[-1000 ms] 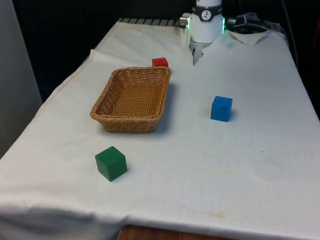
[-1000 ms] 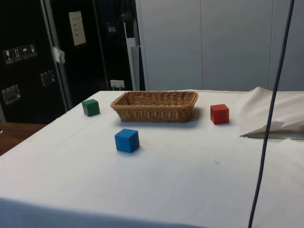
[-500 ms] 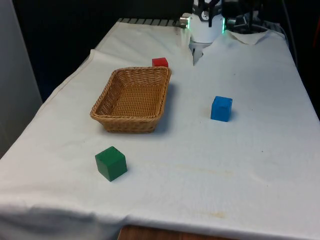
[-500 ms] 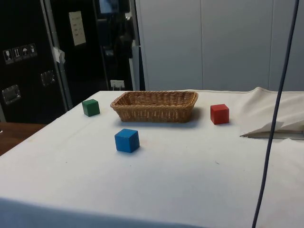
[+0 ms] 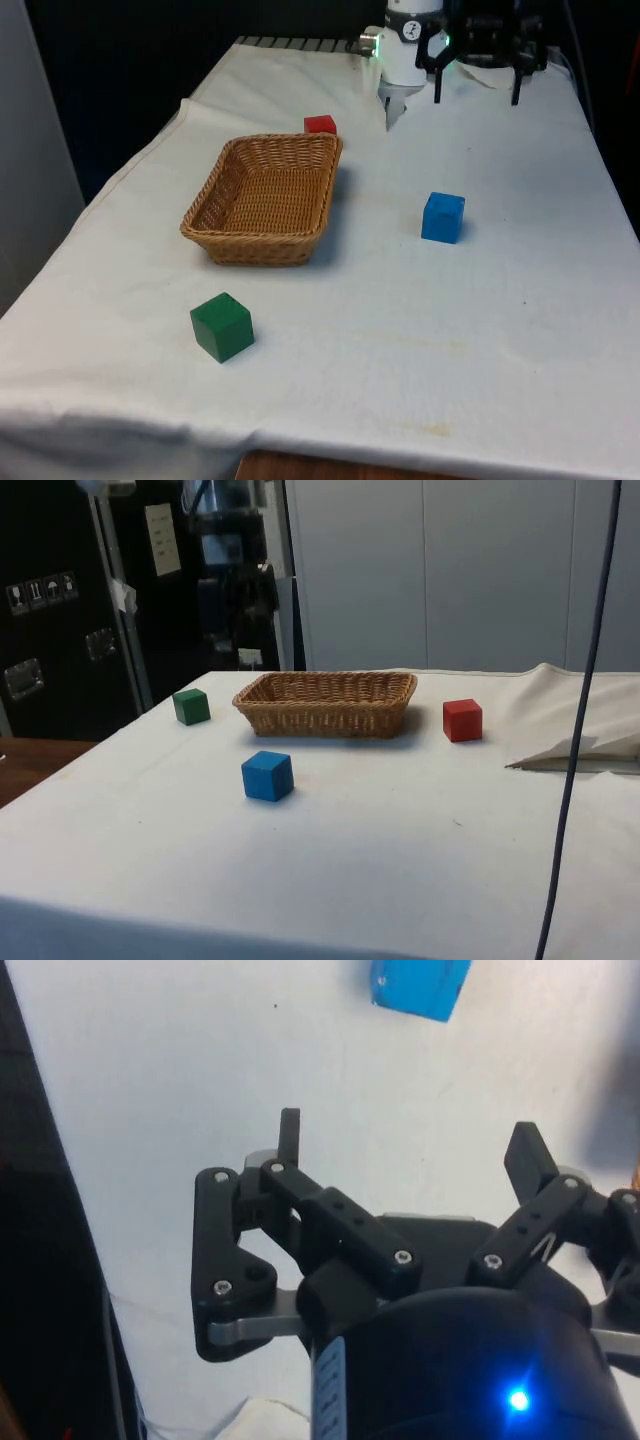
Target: Pick up exactly two blocks and place them into the basket.
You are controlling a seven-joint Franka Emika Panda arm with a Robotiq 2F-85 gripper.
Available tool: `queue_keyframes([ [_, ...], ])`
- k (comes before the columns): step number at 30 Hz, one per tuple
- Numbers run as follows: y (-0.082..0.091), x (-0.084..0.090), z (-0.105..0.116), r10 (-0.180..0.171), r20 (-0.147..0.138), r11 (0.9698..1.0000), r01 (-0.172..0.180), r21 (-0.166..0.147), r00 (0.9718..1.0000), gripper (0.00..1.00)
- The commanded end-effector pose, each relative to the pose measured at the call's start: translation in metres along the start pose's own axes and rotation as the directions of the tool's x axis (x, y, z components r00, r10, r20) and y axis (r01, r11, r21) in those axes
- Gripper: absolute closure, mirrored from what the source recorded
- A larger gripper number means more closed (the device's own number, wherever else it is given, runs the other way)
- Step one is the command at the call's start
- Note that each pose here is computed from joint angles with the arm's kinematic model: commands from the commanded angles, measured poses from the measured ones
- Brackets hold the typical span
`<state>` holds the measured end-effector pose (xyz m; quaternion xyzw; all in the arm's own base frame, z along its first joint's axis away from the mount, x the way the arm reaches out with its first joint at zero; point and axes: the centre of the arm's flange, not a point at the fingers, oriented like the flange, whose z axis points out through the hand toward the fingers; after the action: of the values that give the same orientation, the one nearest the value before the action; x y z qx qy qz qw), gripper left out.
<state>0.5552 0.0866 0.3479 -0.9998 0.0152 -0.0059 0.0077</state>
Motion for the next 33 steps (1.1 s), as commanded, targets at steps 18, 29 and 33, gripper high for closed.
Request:
queue_keyframes([
  [18, -0.016, 0.009, 0.069, 0.047, 0.006, 0.9989, -0.047, -0.007, 0.9989, 0.00],
  [29, 0.017, 0.011, 0.101, 0.048, -0.009, 0.9989, -0.048, 0.003, 0.9988, 0.00],
  [33, 0.021, 0.010, 0.111, 0.041, -0.019, 0.9991, -0.041, 0.010, 0.9990, 0.00],
])
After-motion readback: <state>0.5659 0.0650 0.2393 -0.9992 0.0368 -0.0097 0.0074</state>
